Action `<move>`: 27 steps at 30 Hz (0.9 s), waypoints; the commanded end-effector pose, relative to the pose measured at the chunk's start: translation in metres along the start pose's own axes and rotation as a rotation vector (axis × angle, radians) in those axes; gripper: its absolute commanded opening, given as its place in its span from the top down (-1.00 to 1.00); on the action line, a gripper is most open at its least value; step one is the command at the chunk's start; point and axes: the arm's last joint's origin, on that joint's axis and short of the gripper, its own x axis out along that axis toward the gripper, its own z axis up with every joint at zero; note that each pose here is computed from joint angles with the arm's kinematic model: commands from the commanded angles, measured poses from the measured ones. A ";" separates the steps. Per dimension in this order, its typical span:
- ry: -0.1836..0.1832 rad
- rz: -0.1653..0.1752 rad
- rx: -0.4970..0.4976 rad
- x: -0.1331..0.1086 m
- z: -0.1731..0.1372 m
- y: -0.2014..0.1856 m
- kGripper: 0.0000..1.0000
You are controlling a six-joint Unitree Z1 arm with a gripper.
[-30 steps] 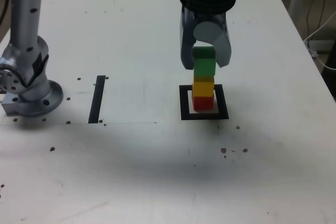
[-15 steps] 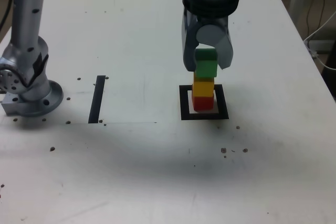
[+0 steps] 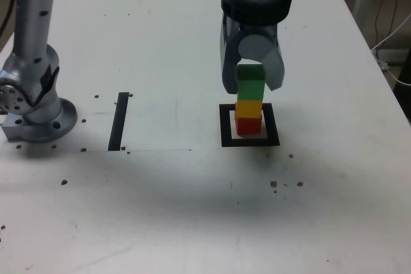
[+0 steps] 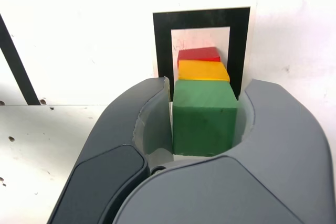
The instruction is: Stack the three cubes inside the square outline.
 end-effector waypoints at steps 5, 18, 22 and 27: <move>0.006 -0.003 0.001 0.003 0.000 0.000 -0.95; 0.000 0.002 -0.007 -0.005 -0.008 0.001 -0.99; -0.025 -0.002 0.005 -0.014 -0.013 -0.002 -0.99; -0.054 -0.008 0.024 -0.025 -0.020 -0.007 -0.99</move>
